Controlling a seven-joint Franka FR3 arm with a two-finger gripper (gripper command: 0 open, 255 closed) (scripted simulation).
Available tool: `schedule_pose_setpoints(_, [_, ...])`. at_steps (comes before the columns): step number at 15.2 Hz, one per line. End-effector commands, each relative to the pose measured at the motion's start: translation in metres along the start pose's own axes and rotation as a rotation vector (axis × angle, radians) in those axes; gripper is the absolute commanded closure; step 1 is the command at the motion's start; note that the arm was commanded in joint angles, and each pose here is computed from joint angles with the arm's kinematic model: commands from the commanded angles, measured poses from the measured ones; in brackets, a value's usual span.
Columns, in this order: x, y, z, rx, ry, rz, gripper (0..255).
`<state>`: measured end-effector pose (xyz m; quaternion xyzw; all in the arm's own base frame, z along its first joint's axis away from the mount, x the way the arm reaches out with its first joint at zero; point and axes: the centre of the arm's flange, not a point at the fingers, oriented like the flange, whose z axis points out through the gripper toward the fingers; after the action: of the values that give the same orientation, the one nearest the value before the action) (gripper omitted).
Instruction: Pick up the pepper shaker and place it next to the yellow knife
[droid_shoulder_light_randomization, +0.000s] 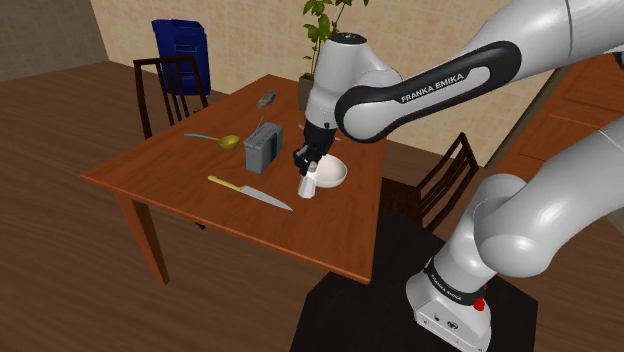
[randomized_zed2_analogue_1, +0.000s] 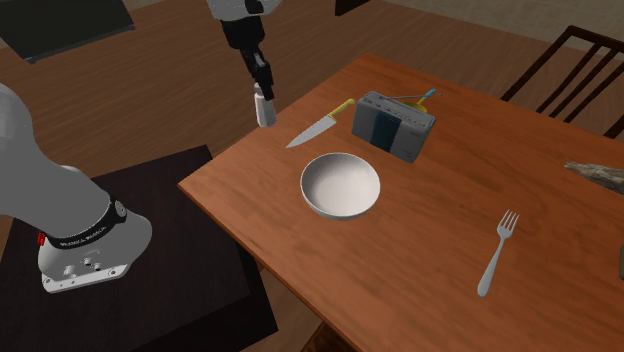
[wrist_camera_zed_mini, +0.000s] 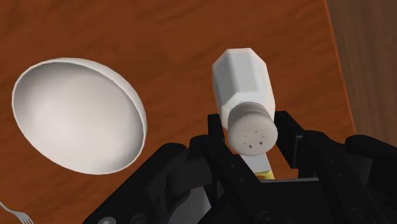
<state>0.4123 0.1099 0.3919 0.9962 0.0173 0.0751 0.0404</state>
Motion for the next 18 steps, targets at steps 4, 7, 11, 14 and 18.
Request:
schedule_pose_setpoints(4, [-0.004, -0.002, 0.026, 0.000, 0.001, 0.000, 255])
schedule_pose_setpoints(7, [-0.007, -0.004, 0.042, 0.000, 0.001, 0.000, 255])
schedule_pose_setpoints(11, [-0.010, -0.006, 0.062, 0.000, 0.001, 0.000, 255])
schedule_pose_setpoints(14, [-0.012, -0.007, 0.078, 0.000, 0.001, 0.000, 255])
schedule_pose_setpoints(18, [-0.015, -0.009, 0.099, 0.000, 0.001, 0.000, 255])
